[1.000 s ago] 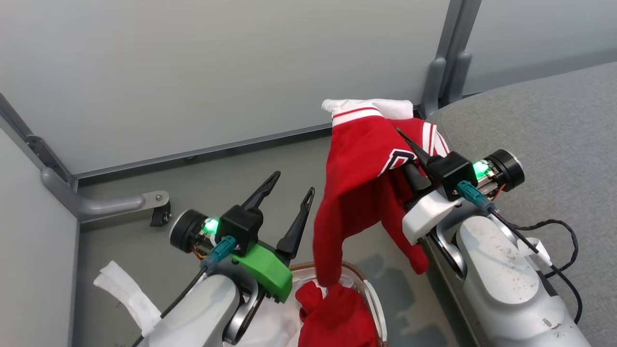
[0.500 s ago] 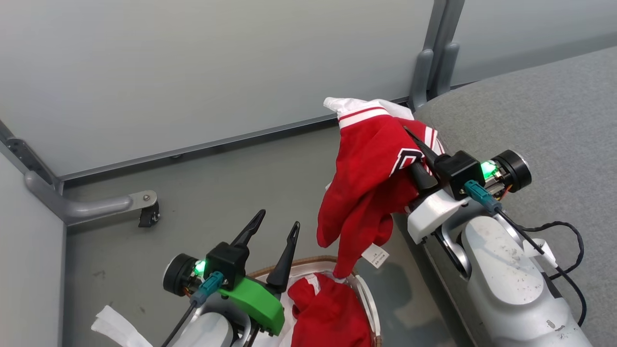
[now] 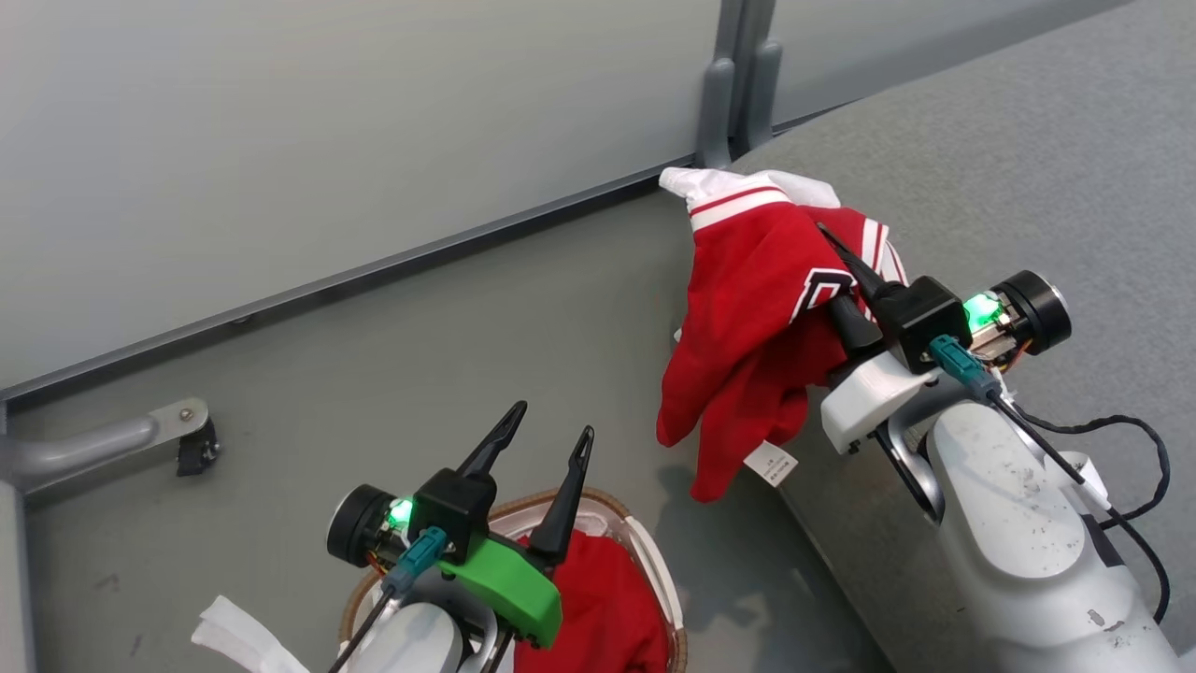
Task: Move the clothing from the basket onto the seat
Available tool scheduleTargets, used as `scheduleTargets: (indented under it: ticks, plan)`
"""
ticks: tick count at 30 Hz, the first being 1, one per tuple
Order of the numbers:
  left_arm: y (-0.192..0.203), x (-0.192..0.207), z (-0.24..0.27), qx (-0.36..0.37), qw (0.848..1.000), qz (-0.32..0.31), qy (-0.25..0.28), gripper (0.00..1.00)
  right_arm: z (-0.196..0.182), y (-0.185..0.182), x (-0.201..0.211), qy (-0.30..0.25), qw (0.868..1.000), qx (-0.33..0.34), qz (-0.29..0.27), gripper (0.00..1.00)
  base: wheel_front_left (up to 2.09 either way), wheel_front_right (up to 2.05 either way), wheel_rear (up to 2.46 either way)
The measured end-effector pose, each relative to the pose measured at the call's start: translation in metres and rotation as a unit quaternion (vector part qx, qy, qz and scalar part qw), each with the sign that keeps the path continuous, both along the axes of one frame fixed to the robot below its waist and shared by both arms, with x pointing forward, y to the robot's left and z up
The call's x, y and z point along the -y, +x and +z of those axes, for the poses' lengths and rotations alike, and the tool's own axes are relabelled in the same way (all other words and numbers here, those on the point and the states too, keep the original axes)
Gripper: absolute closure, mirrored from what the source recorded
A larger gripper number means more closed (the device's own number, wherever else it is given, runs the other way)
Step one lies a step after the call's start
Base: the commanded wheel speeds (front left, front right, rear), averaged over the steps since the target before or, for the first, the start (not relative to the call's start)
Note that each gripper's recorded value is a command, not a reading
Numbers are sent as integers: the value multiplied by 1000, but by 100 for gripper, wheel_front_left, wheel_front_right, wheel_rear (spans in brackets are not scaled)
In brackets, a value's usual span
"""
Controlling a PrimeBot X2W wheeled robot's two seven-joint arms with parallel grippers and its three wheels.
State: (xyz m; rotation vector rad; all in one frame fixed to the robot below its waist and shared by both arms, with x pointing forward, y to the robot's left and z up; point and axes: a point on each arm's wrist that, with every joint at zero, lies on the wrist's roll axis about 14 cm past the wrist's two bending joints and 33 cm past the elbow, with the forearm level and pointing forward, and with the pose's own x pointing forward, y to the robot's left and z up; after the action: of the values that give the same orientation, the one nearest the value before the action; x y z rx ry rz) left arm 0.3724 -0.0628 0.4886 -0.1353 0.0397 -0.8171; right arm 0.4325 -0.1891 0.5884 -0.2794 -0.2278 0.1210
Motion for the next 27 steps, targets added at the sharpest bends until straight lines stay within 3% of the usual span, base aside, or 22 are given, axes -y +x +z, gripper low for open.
scheduleTargets:
  ticks: [15, 22, 27]
  plan:
    - [-18, 80, -21, -17, 991, -136, 0, 0, -19, -37, 94, -1, 991, -29, -133, 100, 0, 0, 0]
    - [-14, 92, -39, -32, 987, -160, -2, 0, -36, -32, 113, -5, 986, -52, -161, 100, 0, 0, 0]
    - [-4, 90, -53, -41, 986, -162, 0, 0, -17, -10, 133, -41, 984, -36, -170, 100, 0, 0, 0]
